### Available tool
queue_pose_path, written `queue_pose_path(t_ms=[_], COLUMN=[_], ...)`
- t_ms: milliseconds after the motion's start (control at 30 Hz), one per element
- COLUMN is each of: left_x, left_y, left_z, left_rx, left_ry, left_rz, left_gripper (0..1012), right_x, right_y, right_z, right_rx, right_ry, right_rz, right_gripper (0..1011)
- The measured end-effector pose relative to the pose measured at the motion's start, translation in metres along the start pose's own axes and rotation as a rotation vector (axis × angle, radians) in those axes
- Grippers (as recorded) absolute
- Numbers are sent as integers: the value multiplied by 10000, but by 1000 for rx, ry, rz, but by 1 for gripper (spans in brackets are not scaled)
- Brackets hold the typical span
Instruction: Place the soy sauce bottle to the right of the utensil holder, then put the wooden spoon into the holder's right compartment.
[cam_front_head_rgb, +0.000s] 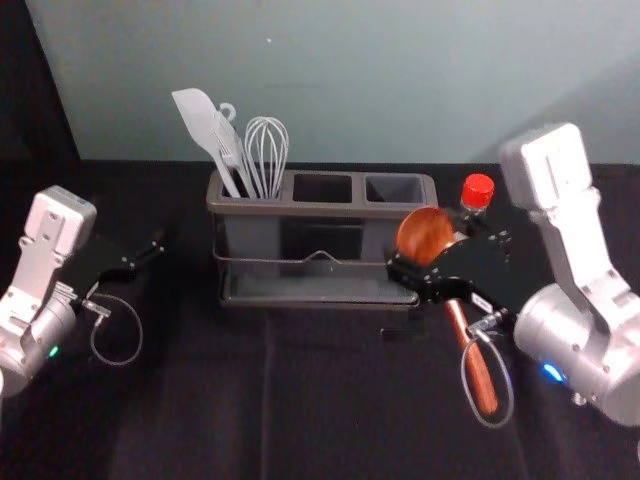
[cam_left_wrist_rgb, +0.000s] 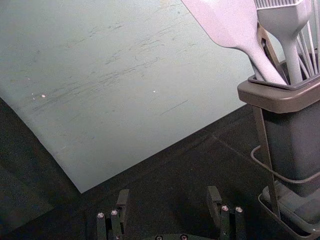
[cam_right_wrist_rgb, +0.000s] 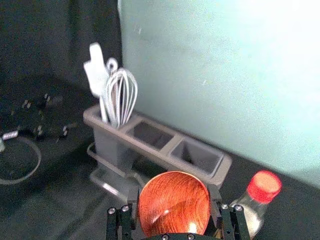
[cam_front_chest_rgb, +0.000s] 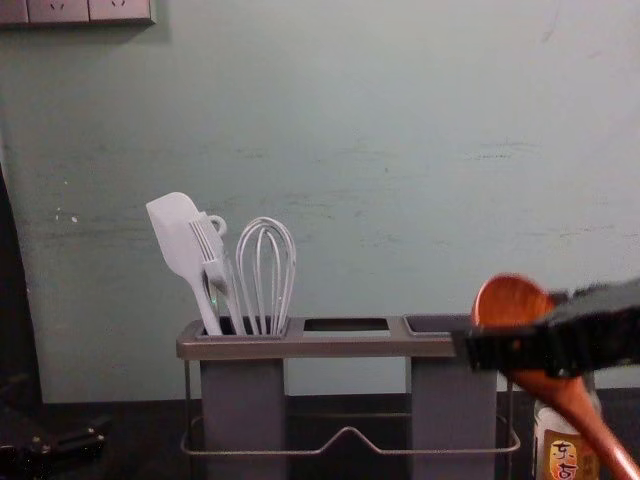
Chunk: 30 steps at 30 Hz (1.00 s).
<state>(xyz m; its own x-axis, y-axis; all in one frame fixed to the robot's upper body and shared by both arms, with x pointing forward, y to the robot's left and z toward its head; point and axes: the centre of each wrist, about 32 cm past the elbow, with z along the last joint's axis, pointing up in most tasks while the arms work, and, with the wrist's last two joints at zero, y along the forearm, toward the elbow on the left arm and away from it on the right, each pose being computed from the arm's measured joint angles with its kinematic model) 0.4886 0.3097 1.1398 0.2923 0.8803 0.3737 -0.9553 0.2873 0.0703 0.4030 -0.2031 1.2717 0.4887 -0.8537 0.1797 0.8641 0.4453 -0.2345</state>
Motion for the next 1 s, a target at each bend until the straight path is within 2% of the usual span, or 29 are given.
queue_pose_path(t_ms=[100,167,200,233,267,300,367,467,567,700,1000], left_x=[0,0,0,0,0,0,0,0,0,0,0], left_y=[0,0,0,0,0,0,0,0,0,0,0], left_z=[0,0,0,0,0,0,0,0,0,0,0], left_rx=[0,0,0,0,0,0,0,0,0,0,0], left_ry=[0,0,0,0,0,0,0,0,0,0,0], left_rz=[0,0,0,0,0,0,0,0,0,0,0], left_gripper=[1000,1000,1000,1000,1000,1000,1000,1000,1000,1000,1000], right_x=[-27,-46,-52,-65,-73,-73,-103,-129,-144,-148,-148], right_y=[-64,-114,-126,-155,-168,-168,-210,-251,-278,-291,-284], right_z=[-51,-106,-119,-149,-165,-165,-225,-277,-314,-334,-327], right_rx=[74,150,169,221,245,245,340,424,473,487,481], right_ry=[-17,-27,-30,-38,-43,-43,-63,-81,-93,-100,-98], right_rz=[-29,-42,-45,-54,-60,-60,-82,-103,-115,-117,-117], right_gripper=[838,837,838,838,838,837,838,838,837,838,838])
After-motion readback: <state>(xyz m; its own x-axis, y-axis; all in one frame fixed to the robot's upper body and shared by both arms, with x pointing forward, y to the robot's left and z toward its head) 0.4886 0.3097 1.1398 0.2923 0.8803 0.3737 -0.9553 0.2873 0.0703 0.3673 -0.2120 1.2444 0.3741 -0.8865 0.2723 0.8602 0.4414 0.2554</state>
